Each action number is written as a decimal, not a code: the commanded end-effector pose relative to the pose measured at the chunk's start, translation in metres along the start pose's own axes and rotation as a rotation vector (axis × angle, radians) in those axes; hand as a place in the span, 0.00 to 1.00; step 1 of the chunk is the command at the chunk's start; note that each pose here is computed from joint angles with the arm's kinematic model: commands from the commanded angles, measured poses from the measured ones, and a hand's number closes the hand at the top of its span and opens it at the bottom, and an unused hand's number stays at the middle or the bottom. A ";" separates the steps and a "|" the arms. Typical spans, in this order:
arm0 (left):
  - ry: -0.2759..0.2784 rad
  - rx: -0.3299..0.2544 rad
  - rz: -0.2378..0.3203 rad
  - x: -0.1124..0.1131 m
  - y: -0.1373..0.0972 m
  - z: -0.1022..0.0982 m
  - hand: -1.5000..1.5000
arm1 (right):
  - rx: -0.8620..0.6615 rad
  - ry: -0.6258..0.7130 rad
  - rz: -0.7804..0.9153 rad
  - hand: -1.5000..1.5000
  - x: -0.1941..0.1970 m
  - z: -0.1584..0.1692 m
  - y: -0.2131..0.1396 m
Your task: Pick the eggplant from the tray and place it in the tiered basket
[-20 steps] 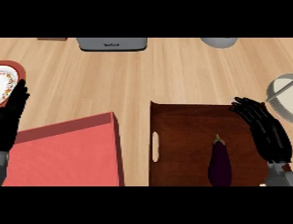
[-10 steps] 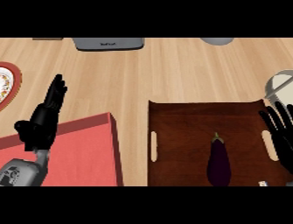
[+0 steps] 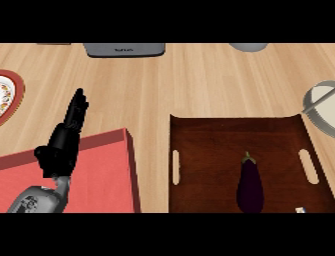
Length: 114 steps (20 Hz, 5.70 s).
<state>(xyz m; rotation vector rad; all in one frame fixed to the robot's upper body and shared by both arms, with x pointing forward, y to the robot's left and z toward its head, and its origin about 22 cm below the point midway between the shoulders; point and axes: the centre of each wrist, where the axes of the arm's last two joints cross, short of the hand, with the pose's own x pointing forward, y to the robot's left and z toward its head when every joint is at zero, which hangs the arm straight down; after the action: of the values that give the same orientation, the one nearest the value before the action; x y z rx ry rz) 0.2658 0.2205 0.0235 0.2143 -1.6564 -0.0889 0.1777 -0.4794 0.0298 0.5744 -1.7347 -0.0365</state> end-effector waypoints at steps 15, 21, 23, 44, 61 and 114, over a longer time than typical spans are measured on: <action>-0.008 -0.002 -0.008 0.004 -0.028 0.000 0.50 | 0.352 0.338 1.021 0.00 0.113 -0.077 0.139; 0.012 -0.021 0.013 0.024 -0.013 0.002 0.50 | 0.349 0.398 1.052 0.00 0.098 -0.085 0.160; 0.006 -0.018 -0.005 0.000 -0.006 -0.002 0.50 | 0.361 0.398 1.064 0.00 0.111 -0.086 0.180; -0.009 -0.018 -0.002 0.002 -0.022 -0.016 0.50 | 0.405 0.619 1.267 0.00 0.080 -0.085 0.178; -0.013 -0.024 0.015 -0.003 -0.031 -0.001 0.50 | 0.389 0.567 1.406 0.00 0.021 -0.095 0.171; -0.005 -0.015 0.009 0.006 -0.015 -0.016 0.50 | 0.436 0.642 1.229 0.00 -0.098 -0.120 0.161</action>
<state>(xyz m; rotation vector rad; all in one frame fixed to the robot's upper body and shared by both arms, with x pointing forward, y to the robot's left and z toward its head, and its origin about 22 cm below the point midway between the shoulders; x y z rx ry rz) 0.2699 0.2046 0.0303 0.1976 -1.6607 -0.1047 0.2318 -0.2746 0.0374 -0.2582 -1.1947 1.2863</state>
